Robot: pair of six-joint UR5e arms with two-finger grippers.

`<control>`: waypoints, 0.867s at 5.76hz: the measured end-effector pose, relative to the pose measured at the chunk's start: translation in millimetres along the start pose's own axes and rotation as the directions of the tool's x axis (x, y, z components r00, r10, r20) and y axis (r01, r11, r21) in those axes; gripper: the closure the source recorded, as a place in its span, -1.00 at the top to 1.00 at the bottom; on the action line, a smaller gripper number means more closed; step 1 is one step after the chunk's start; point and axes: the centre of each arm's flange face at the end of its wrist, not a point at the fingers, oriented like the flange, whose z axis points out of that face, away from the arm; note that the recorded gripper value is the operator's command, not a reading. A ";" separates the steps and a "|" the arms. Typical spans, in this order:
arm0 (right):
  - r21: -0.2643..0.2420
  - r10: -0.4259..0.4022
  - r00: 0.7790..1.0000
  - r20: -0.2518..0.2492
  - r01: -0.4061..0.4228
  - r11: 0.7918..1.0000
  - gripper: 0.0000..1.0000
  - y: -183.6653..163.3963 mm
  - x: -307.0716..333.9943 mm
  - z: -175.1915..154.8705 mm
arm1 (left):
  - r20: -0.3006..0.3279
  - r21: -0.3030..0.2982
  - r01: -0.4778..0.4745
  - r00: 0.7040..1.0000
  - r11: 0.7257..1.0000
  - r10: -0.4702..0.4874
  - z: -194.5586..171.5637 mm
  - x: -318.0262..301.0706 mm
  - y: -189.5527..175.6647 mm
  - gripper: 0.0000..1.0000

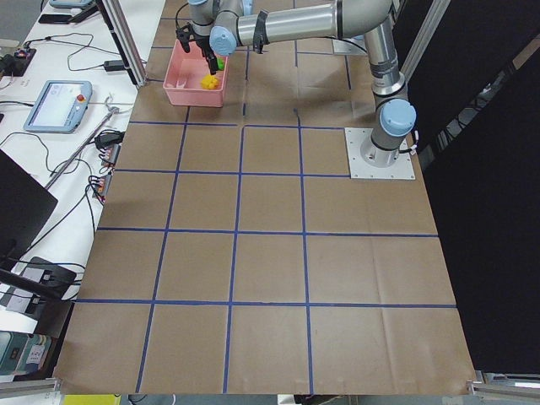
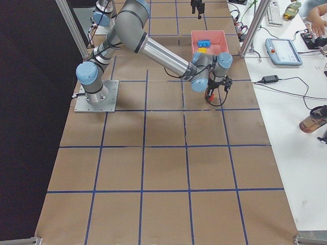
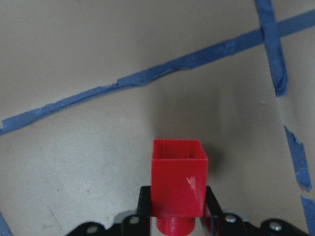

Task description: Put all blocks into box

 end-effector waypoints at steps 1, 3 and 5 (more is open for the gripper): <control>0.026 -0.002 1.000 0.004 0.002 1.000 -0.82 -9.9 -4.5 -34.6 | 0.043 -0.023 -0.126 0.991 0.992 0.127 -17.9 -12.3 19.5 0.99; 0.024 -0.012 1.000 0.012 0.011 1.000 -0.82 -11.3 -41.0 -114.7 | 0.073 -0.003 -0.267 0.961 0.964 0.266 -60.5 -29.7 54.1 0.99; 0.030 -0.084 0.996 0.014 0.084 0.996 -0.80 30.8 -148.8 -137.2 | 0.061 0.043 -0.280 0.959 0.959 0.277 -101.0 -53.0 82.2 0.99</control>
